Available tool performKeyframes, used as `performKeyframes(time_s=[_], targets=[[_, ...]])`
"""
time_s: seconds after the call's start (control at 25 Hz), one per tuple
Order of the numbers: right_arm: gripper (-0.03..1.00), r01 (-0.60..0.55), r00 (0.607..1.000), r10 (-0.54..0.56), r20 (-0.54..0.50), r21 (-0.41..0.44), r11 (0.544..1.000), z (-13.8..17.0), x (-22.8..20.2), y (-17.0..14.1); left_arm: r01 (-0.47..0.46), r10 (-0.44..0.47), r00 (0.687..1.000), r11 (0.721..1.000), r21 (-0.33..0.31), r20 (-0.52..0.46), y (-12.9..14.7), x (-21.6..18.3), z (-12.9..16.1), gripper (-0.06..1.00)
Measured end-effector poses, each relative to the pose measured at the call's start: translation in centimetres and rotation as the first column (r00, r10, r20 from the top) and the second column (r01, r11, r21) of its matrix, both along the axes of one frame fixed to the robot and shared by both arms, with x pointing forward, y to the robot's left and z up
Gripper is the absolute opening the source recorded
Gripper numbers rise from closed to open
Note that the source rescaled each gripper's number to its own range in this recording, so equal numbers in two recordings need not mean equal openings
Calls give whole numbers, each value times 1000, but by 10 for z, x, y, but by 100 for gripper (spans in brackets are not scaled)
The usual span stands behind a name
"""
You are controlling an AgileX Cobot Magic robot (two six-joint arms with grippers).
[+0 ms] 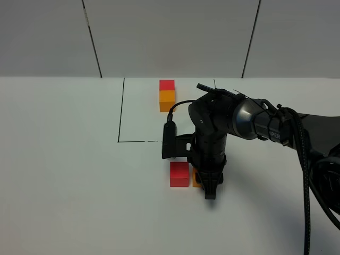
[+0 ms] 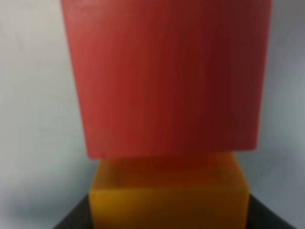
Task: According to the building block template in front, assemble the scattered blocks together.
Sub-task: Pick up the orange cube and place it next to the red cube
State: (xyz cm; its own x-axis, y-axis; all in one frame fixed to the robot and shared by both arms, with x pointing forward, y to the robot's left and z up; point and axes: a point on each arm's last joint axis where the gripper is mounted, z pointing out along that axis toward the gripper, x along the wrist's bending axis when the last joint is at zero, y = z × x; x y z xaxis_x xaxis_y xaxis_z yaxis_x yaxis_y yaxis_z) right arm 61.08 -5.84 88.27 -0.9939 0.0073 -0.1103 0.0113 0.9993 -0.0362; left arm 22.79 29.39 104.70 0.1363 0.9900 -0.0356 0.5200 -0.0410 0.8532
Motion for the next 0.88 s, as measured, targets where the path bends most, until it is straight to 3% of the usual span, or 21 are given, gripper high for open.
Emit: performKeyframes(time_s=[0.88], targets=[[12,-23,1000,23,19,29,999,1,1,4,0,0,1000,1000,0,0,0,0,0,65]])
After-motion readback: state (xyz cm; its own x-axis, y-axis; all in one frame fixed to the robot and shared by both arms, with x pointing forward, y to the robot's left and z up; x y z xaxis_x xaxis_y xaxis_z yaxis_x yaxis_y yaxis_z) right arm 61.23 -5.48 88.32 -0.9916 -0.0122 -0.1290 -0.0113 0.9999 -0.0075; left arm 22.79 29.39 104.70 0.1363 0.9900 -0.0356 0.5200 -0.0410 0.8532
